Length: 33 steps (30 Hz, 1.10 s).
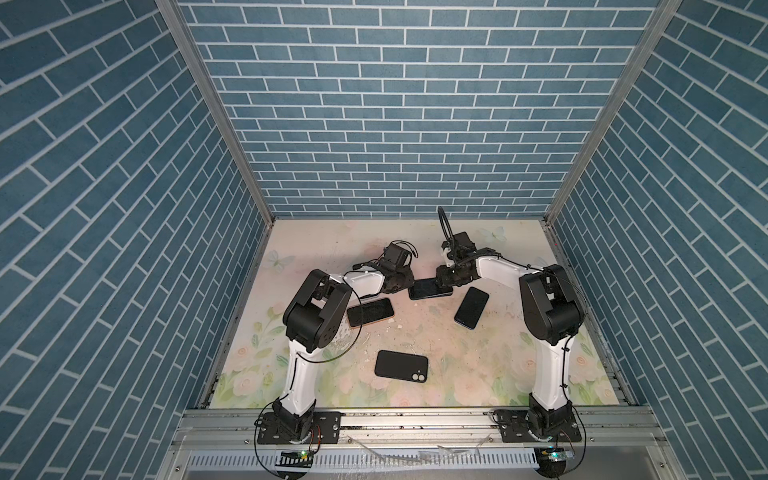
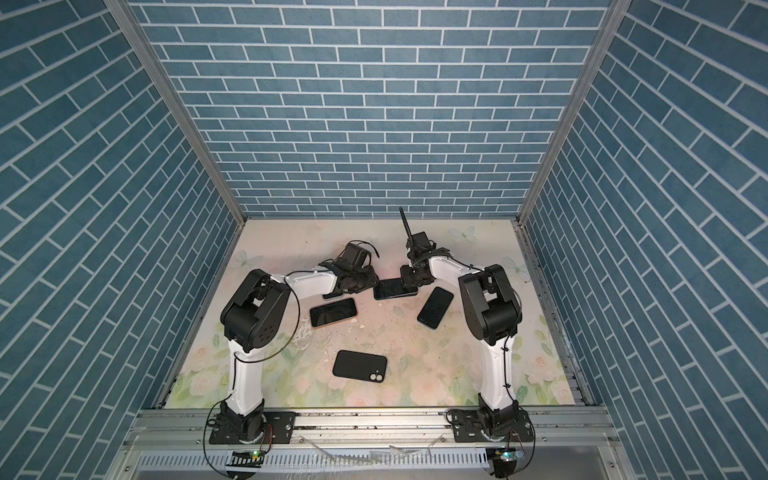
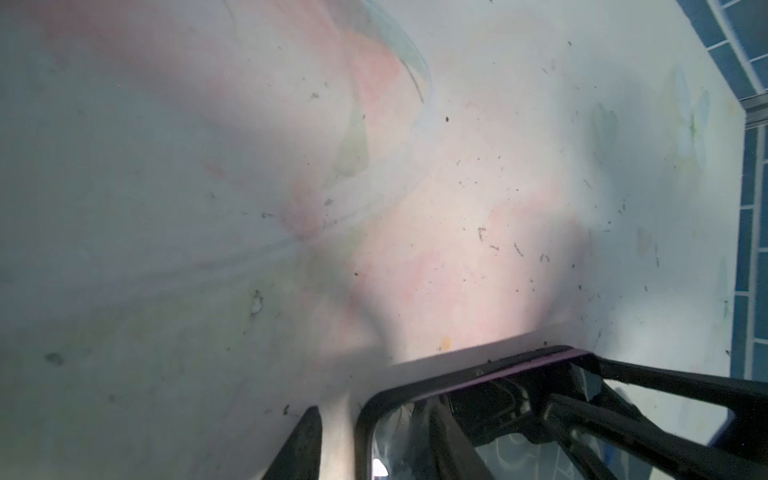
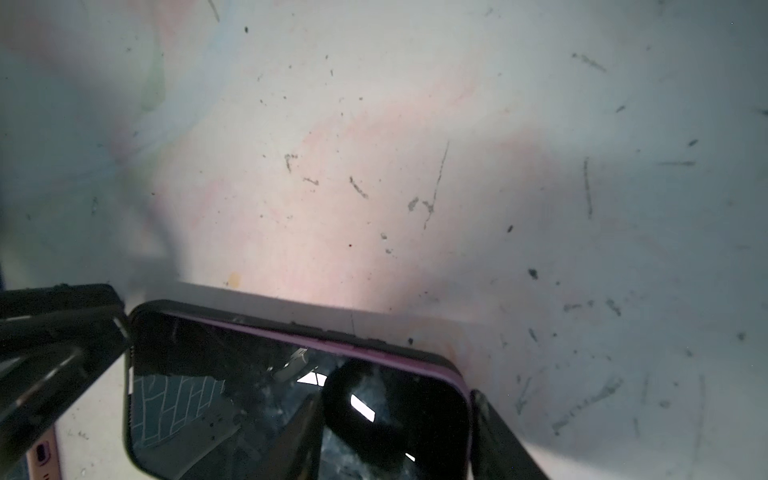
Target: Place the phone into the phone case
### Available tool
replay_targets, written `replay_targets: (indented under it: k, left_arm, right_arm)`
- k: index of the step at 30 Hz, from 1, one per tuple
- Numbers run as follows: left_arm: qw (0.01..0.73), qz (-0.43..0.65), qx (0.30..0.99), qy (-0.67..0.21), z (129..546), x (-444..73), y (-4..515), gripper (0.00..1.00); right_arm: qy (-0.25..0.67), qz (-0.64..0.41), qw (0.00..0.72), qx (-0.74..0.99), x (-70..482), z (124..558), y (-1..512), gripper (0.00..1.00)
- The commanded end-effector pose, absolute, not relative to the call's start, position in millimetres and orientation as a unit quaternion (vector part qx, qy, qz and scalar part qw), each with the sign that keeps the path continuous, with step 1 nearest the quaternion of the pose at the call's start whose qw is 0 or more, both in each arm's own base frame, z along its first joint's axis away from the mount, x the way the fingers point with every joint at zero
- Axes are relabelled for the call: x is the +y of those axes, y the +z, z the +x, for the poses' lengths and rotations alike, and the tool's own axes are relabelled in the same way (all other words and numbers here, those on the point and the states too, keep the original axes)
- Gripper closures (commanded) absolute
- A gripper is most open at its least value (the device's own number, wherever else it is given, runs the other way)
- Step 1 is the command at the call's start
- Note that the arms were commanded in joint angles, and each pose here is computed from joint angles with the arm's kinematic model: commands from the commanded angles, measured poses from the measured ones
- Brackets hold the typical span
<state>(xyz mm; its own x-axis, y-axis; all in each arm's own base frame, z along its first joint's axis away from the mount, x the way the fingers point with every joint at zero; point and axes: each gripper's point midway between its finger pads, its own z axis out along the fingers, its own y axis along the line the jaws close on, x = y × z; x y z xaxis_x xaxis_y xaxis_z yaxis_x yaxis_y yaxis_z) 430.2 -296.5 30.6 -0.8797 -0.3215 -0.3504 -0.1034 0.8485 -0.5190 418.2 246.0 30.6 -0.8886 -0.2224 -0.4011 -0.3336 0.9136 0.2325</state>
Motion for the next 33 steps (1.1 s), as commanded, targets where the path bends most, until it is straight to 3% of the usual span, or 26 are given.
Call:
replay_targets:
  k: [1,11,18,26,33]
  left_arm:
    - [0.144,-0.123,0.955,-0.228,394.9,-291.9,-14.2,0.55]
    - [0.133,-0.132,0.953,-0.237,387.8,-294.5,-24.3,0.55]
    - [0.139,-0.135,0.950,-0.244,386.5,-290.9,-17.4,0.55]
    - [0.147,-0.123,0.952,-0.237,382.3,-277.5,-3.5,0.45]
    - [0.135,-0.114,0.951,-0.252,374.1,-278.5,0.7,0.43]
  right_arm:
    - [0.158,-0.160,0.106,0.969,255.8,375.7,-19.8,0.46]
    - [0.214,-0.155,0.093,0.960,269.3,359.8,-14.5,0.45]
    - [0.246,-0.136,0.107,0.954,263.7,362.7,9.2,0.38]
    - [0.279,-0.092,0.115,0.949,233.8,367.4,34.6,0.34]
    - [0.313,-0.097,0.087,0.941,236.1,355.3,36.8,0.34]
